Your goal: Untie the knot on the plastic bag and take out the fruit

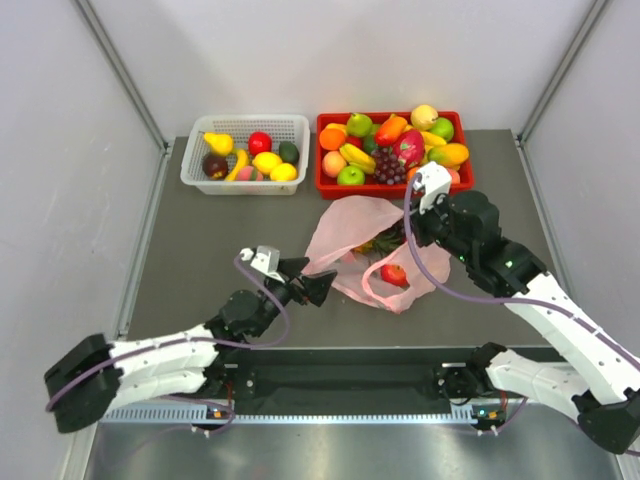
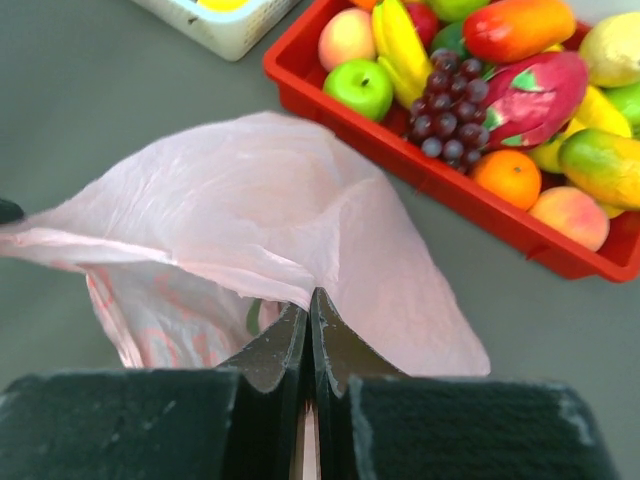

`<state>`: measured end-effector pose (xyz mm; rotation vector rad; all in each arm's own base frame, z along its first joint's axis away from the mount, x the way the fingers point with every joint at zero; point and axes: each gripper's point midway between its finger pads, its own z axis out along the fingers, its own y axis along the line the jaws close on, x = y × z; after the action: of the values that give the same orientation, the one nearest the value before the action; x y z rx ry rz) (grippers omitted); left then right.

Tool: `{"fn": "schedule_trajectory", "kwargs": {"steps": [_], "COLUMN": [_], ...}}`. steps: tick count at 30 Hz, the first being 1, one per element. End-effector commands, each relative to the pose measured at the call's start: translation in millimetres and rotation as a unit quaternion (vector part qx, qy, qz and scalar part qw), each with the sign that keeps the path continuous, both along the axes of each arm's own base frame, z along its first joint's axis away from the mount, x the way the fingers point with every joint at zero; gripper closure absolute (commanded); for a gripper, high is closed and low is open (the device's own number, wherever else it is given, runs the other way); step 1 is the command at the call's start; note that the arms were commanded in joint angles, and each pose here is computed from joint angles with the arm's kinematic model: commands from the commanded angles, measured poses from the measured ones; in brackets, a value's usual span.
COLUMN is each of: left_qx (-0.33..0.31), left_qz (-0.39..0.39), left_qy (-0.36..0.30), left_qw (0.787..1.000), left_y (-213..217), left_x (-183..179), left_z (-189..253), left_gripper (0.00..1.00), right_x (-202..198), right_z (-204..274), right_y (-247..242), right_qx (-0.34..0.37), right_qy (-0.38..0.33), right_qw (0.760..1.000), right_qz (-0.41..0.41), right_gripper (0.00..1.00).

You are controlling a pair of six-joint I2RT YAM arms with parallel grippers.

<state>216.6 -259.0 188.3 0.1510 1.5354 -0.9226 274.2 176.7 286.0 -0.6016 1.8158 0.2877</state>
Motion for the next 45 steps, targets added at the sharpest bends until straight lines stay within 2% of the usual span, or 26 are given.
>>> {"fn": "schedule_trajectory", "kwargs": {"steps": [1,6,11,14,20,22,24,25,27,28,29,30,31,33,38,45], "left_qx": [0.041,0.041,0.065,0.071,0.123,0.109,0.122,0.103,0.110,0.098,0.113,0.125,0.113,0.120,0.123,0.151], "left_qz": [0.011,-0.089,-0.151,-0.139,-0.094,-0.080,-0.053,-0.045,-0.024,-0.012,0.000,0.000,-0.006,-0.034,-0.039,-0.032], "left_qy": [0.020,0.003,0.028,0.043,0.066,0.074,0.082,0.091,0.113,0.116,0.127,0.143,0.142,0.159,0.208,0.162], "left_qw": [0.999,0.995,0.986,0.987,0.986,0.988,0.988,0.989,0.987,0.988,0.985,0.982,0.983,0.979,0.970,0.975], "left_y": [15.2,1.7,-26.7,-43.5,-81.0,-91.6,-97.4,-104.4,-110.2,-117.6,-122.6,-125.8,-137.4,-154.6,-163.0,-168.9], "left_x": [-8.8,-44.4,-62.2,-63.1,-49.9,-42.8,-31.9,-28.0,-21.1,-15.0,-9.7,-9.5,-7.4,-11.4,15.4,41.6], "left_z": [-8.2,15.6,8.8,3.7,-13.5,-4.3,-12.4,-0.9,-9.4,2.2,-8.2,-14.9,-0.9,-11.4,-40.3,-60.5], "left_gripper": [0.01,0.01,0.01,0.01,0.01,0.01,0.01,0.01,0.01,0.01,0.01,0.01,0.01,0.01,0.01,0.01], "right_x": [-5.9,-10.2,-18.6,-26.9,-40.1,-42.7,-44.9,-45.2,-45.4,-45.3,-46.1,-45.9,-45.9,-46.3,-47.4,-46.6], "right_z": [-4.3,-2.5,-8.1,-17.6,-32.8,-34.2,-35.8,-37.0,-35.6,-33.9,-32.7,-31.2,-31.0,-29.0,-27.5,-29.8], "right_y": [10.7,11.0,9.3,4.2,-5.2,-6.3,-6.7,-8.0,-10.7,-10.9,-10.9,-11.7,-12.6,-13.9,-15.4,-13.9], "right_qx": [0.013,0.015,0.005,0.003,0.000,0.001,0.000,-0.002,-0.003,-0.002,0.000,0.001,0.001,0.003,0.007,0.007], "right_qy": [0.013,0.030,0.068,0.093,0.112,0.114,0.118,0.119,0.119,0.117,0.116,0.113,0.112,0.109,0.107,0.108], "right_qw": [1.000,0.999,0.997,0.996,0.994,0.993,0.993,0.993,0.993,0.993,0.993,0.994,0.994,0.994,0.994,0.994], "right_qz": [0.023,0.024,0.025,0.015,0.007,0.007,0.008,0.006,-0.001,-0.002,-0.001,-0.003,-0.005,-0.007,-0.009,-0.009], "right_gripper": [1.00,1.00,1.00,1.00,1.00,1.00,1.00,1.00,1.00,1.00,1.00,1.00,1.00,1.00,1.00,1.00]}}
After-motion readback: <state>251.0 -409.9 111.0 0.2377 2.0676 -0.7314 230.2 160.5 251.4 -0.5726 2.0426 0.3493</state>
